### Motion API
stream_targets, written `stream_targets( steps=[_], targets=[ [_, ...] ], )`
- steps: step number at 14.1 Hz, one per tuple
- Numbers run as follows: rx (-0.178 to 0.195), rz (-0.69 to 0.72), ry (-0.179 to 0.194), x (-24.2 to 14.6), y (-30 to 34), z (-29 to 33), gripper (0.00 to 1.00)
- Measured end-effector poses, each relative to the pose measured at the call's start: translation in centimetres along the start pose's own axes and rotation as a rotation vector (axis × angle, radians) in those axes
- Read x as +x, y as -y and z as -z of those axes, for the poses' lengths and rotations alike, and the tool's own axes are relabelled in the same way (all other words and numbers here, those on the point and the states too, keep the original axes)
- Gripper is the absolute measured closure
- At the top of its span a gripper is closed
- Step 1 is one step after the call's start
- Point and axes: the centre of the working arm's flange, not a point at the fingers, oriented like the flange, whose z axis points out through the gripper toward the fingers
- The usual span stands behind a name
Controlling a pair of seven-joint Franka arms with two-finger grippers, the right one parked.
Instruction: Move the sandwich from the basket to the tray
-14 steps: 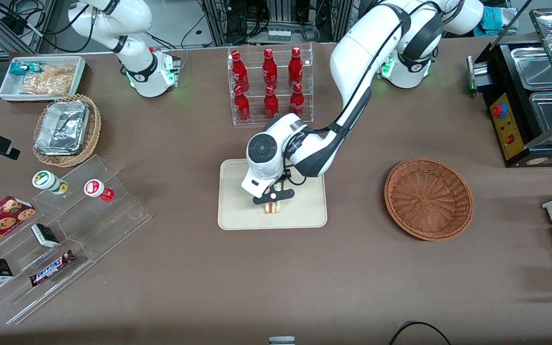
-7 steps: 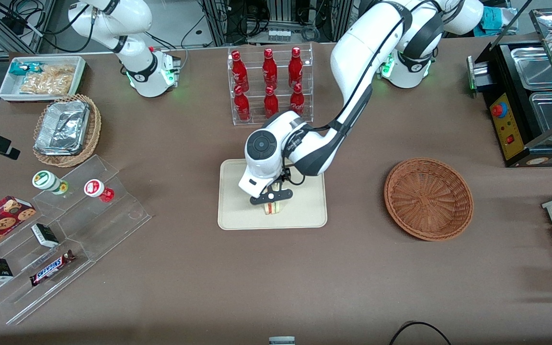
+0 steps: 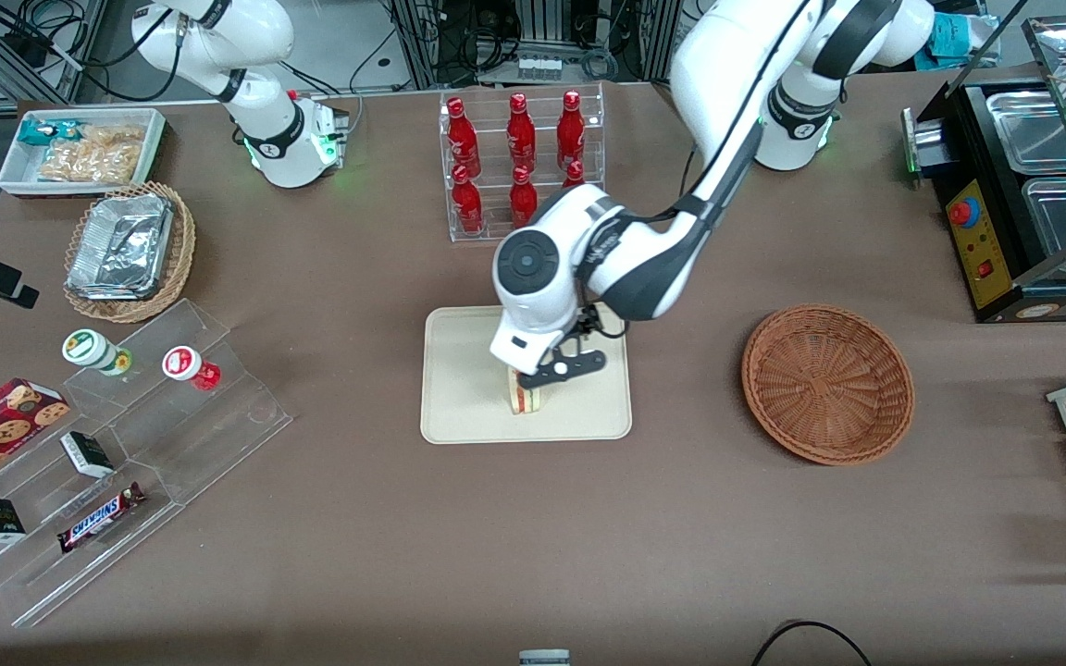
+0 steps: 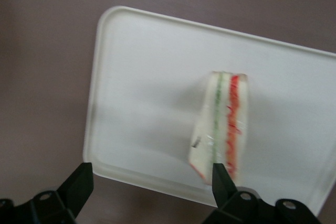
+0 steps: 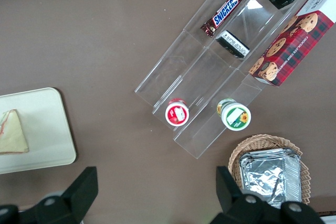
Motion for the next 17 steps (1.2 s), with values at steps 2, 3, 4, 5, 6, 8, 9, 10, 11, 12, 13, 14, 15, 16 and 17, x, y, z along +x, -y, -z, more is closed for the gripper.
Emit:
stream_targets(
  steps=[2, 3, 4, 5, 6, 8, 9, 10, 11, 12, 13, 14, 15, 16, 17],
  targets=[
    [0.018, -0.022, 0.015, 1.7, 3.5, 0.4, 0.0],
    [0.027, -0.036, 0.024, 2.4, 5.5, 0.6, 0.0],
    [0.034, -0.051, 0.033, 3.0, 7.3, 0.8, 0.0],
    [0.039, -0.068, 0.04, 3.6, 9.2, 1.1, 0.0],
    [0.04, -0.087, 0.046, 4.2, 11.2, 1.6, 0.0],
    [0.038, -0.121, 0.057, 5.7, 15.7, 2.5, 0.0],
    [0.034, -0.139, 0.064, 6.4, 18.1, 3.0, 0.0],
    [0.027, -0.155, 0.074, 7.0, 20.6, 3.4, 0.0],
    [0.019, -0.173, 0.095, 7.5, 23.8, 4.0, 0.0],
    [0.021, -0.188, 0.114, 7.7, 25.6, 4.5, 0.0],
    [0.024, -0.201, 0.134, 7.9, 27.5, 5.2, 0.0],
    [0.022, -0.211, 0.146, 8.1, 29.3, 6.2, 0.0],
    [0.019, -0.217, 0.153, 8.2, 30.8, 7.2, 0.0],
    [0.017, -0.22, 0.16, 8.2, 32.2, 8.2, 0.0],
    [0.014, -0.225, 0.166, 8.1, 33.6, 9.1, 0.0]
  ],
)
